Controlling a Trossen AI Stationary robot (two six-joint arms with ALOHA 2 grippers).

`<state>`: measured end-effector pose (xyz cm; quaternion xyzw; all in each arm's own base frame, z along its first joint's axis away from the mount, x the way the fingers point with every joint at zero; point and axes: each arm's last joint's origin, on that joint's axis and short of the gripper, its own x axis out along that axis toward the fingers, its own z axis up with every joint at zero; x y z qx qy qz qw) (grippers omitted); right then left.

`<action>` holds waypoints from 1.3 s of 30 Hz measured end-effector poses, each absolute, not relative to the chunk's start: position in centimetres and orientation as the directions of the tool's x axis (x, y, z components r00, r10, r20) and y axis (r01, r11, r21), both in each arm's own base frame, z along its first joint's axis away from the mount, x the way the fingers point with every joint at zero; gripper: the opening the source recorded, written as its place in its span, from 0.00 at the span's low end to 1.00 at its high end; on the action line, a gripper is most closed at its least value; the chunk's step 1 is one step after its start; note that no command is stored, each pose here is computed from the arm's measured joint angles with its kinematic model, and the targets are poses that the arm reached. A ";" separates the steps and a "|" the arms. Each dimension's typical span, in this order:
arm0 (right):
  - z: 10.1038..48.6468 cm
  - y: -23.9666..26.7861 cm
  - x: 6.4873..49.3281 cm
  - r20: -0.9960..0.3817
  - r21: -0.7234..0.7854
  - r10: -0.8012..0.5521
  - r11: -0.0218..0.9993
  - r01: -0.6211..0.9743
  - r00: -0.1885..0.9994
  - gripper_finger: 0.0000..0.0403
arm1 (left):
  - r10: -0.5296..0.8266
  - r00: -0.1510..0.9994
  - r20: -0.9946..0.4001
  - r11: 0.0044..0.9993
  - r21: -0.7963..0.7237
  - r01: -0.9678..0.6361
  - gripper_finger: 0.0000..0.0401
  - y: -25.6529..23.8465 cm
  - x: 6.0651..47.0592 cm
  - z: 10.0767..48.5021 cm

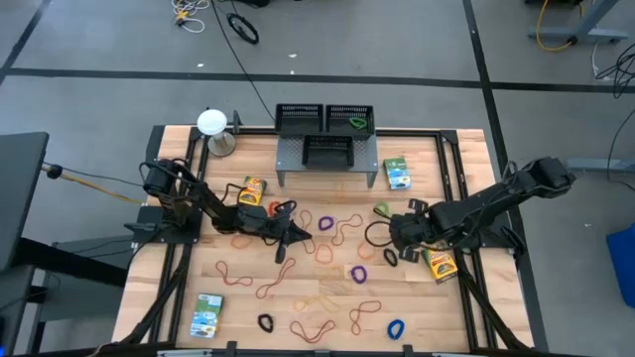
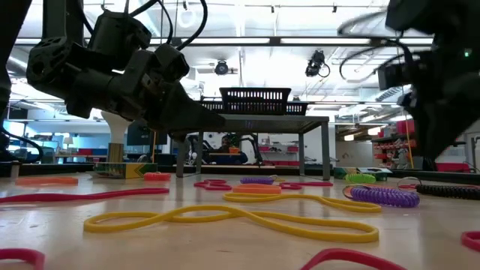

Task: Pick & Place Office Desk Supplies
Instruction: Put the red rubber band into the top left black basket on the shelf

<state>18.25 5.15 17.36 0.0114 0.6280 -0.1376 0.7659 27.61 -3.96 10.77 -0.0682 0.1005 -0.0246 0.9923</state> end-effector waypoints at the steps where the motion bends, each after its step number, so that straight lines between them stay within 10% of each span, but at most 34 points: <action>1: 17.2 4.8 18.1 -0.968 -0.176 -0.209 0.961 0.213 0.142 0.38 | -0.062 0.979 -0.196 0.989 -0.140 0.035 0.02 -3.9 27.6 10.8; 31: 13.8 -2.5 19.7 -0.988 -0.136 -0.102 0.924 0.358 -0.112 0.57 | -0.062 0.971 -0.229 0.995 -0.085 0.043 0.02 -3.9 27.5 10.5; 39: 13.7 -4.0 19.8 -0.997 -0.013 0.018 0.918 0.396 -0.072 0.38 | -0.061 0.971 -0.232 0.997 -0.065 0.047 0.02 -3.9 27.5 10.4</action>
